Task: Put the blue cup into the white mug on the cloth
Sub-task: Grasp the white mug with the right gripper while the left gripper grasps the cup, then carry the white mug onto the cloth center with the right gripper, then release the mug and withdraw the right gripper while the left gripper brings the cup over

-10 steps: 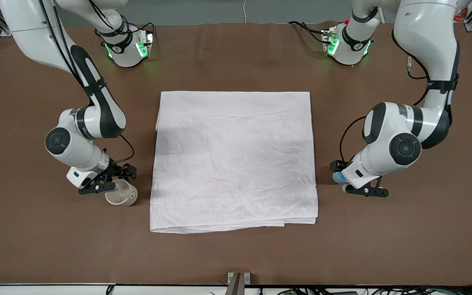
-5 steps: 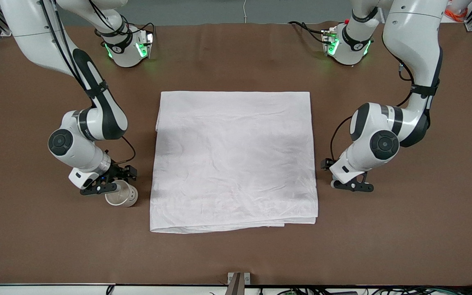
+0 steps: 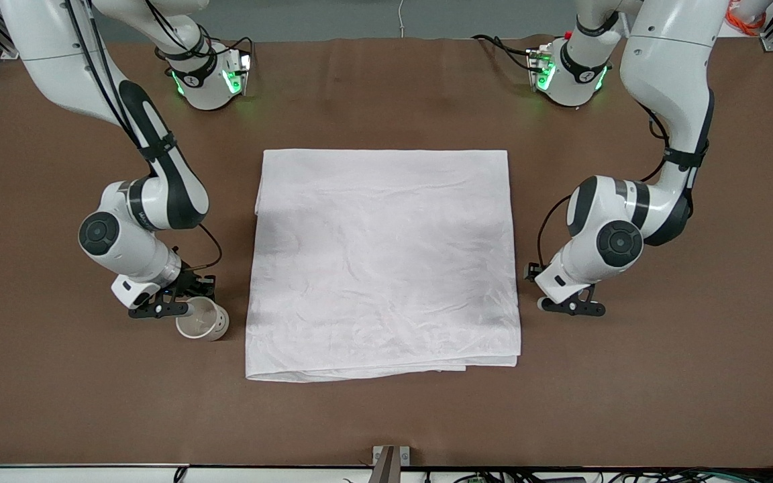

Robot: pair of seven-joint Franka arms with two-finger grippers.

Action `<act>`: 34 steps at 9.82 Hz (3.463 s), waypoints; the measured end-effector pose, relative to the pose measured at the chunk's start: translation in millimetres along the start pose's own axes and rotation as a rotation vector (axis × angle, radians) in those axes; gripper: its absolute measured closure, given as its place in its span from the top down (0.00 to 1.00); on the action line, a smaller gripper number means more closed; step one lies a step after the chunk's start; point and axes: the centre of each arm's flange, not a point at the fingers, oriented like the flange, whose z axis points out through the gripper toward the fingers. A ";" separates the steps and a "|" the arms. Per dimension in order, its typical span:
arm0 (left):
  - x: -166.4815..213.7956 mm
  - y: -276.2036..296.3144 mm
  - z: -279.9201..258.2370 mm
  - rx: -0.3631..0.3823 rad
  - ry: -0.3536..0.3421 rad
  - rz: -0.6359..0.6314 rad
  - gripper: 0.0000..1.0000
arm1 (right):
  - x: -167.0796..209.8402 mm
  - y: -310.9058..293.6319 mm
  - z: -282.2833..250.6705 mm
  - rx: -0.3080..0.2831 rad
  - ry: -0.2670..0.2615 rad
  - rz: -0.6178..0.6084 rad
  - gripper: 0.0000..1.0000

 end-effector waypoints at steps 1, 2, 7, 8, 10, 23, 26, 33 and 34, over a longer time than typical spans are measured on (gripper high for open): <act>0.1 -1.4 3.2 0.001 -0.004 -0.002 0.74 | 0.1 0.0 -0.1 0.000 0.000 0.002 0.19; 0.3 -2.1 4.8 0.001 -0.005 -0.003 0.70 | 0.5 -0.2 -0.6 0.000 0.001 0.014 0.19; 1.2 -6.0 8.8 0.003 -0.007 -0.009 0.16 | -3.0 -131.3 -96.5 0.031 -0.002 0.232 0.19; 2.3 -6.7 6.1 0.003 -0.003 -0.010 0.03 | -23.8 -189.4 -118.6 0.036 -0.021 0.248 0.19; 7.3 -5.4 -7.9 -0.002 0.029 -0.009 0.04 | -78.3 -302.3 -131.5 0.054 -0.030 0.240 0.19; 20.3 44.0 -153.1 -0.022 0.102 0.063 0.04 | -149.8 -439.9 -14.0 0.001 -0.098 0.164 0.87; 22.4 58.5 -187.3 -0.028 0.129 0.084 0.04 | -138.0 -423.7 -121.2 -0.039 -0.121 0.176 1.00; -37.7 275.9 -162.4 -0.050 0.098 0.401 0.04 | -47.4 -65.4 -355.6 -0.033 -0.108 0.325 1.00; -50.8 302.9 -155.4 -0.056 0.088 0.445 0.04 | -50.9 -29.4 -370.5 -0.031 -0.114 0.302 1.00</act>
